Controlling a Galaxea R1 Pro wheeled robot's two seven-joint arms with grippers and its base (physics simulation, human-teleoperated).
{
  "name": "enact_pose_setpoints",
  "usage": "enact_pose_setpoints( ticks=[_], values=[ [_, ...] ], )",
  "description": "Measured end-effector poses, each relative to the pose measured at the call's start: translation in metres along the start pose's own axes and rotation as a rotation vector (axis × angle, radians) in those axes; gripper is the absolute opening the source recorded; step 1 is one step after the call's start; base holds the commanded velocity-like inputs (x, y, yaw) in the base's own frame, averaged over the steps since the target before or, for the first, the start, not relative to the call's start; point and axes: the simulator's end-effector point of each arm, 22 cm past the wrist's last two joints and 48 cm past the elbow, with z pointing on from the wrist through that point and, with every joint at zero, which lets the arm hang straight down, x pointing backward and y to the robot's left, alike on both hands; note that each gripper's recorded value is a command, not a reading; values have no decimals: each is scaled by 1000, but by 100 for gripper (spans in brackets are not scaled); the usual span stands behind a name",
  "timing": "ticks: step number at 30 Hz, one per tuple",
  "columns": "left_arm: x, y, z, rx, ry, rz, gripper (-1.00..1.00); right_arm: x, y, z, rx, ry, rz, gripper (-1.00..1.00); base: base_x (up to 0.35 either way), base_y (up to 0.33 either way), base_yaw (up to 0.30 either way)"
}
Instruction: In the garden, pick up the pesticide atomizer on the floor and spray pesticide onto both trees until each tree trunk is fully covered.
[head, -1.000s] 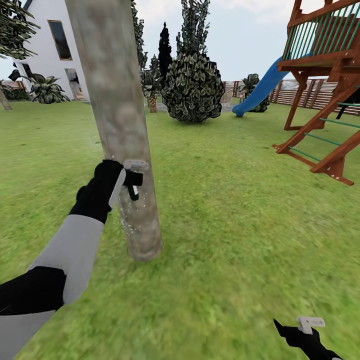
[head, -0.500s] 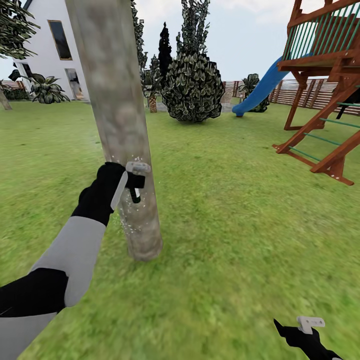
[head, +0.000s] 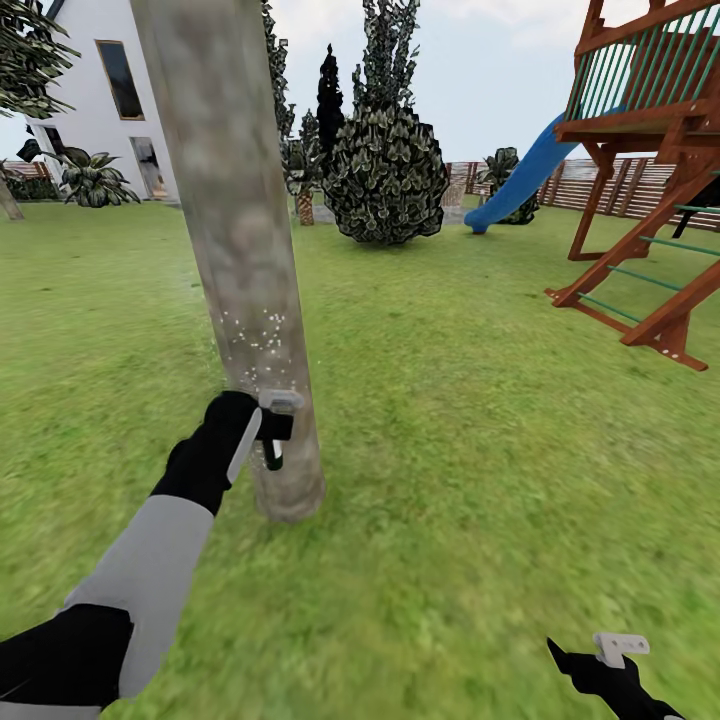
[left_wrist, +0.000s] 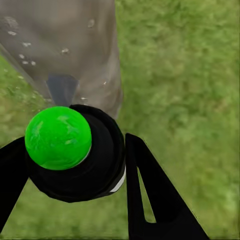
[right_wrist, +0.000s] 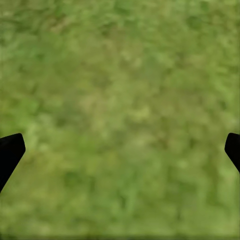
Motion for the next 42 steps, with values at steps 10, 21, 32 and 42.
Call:
enact_pose_setpoints(
  ticks=[10,21,32,42],
  values=[
    [80,-2,57,5,92,1,-100,0,0,0,0,0,0,100,0,0,0],
    [149,1,96,3,111,5,-100,0,0,0,0,0,0,100,0,0,0],
    [193,24,105,-129,29,-81,-100,0,0,0,0,0,0,100,0,0,0],
    [236,25,106,-155,78,-99,-100,2,2,0,-4,3,3,100,72,-152,119]
  ],
)
